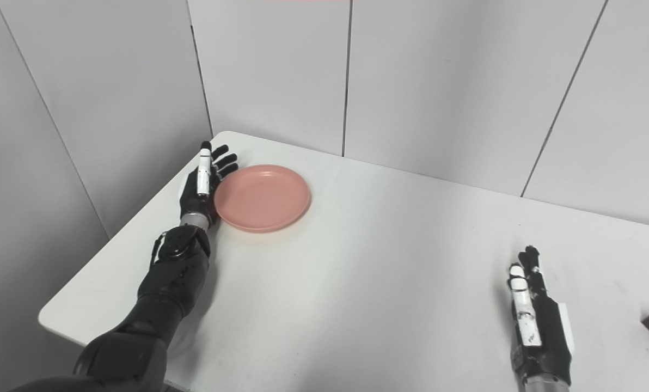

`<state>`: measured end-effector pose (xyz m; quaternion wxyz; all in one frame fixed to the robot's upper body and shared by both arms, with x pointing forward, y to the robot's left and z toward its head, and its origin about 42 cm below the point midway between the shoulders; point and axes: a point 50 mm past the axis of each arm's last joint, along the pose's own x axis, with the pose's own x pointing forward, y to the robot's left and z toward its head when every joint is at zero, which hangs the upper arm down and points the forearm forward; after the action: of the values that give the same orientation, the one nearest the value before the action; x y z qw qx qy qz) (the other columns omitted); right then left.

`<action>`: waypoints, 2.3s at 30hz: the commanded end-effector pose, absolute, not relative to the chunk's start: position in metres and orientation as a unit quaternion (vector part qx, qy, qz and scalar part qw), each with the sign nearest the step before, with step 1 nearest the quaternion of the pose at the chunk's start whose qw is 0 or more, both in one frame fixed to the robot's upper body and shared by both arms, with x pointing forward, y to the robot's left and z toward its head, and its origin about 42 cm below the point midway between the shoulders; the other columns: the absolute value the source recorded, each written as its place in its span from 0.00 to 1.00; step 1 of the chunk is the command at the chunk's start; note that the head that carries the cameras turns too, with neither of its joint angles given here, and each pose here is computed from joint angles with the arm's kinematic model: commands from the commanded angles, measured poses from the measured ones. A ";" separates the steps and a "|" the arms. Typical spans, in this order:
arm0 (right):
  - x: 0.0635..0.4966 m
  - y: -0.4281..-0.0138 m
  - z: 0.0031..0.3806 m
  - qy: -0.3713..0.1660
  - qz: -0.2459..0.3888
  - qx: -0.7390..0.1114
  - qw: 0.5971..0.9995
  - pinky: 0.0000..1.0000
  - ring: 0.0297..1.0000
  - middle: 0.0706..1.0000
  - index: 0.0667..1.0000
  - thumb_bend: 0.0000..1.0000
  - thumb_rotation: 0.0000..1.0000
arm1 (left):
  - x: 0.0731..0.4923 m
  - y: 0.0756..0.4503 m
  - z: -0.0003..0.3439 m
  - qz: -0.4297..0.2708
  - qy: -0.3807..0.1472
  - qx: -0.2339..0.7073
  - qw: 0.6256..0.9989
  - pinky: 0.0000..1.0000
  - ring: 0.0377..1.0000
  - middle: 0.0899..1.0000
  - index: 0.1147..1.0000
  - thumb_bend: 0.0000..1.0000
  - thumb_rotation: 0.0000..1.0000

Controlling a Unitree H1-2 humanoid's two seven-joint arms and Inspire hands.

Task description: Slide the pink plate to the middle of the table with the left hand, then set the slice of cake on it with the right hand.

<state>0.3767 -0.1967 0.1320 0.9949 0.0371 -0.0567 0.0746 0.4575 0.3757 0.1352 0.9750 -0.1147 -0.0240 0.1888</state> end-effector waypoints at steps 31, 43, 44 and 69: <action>0.379 -0.189 0.144 -0.076 0.078 0.045 0.993 1.00 1.00 1.00 1.00 0.51 0.79 | 0.479 0.304 0.164 0.056 -0.023 -0.118 0.991 0.78 0.81 0.80 0.78 0.60 1.00; 0.380 -0.186 0.144 -0.070 0.075 0.045 0.994 1.00 1.00 1.00 1.00 0.55 0.82 | 0.475 0.263 0.164 0.011 -0.036 -0.086 0.996 0.82 0.84 0.82 0.80 0.61 1.00; 0.380 -0.186 0.144 -0.072 0.073 0.048 0.994 1.00 1.00 1.00 1.00 0.55 0.81 | 0.474 0.259 0.163 0.008 -0.038 -0.081 0.996 0.82 0.85 0.83 0.81 0.61 1.00; 0.374 -0.167 0.150 -0.081 0.069 0.011 0.994 1.00 1.00 1.00 1.00 0.50 0.84 | 0.439 0.207 0.159 -0.064 -0.012 -0.078 0.995 0.90 0.90 0.87 0.86 0.58 1.00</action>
<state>0.3682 -0.1758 0.1319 0.9963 0.0099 -0.0533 0.0673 0.4345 0.2140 0.1410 0.9961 -0.0748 0.0115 -0.0447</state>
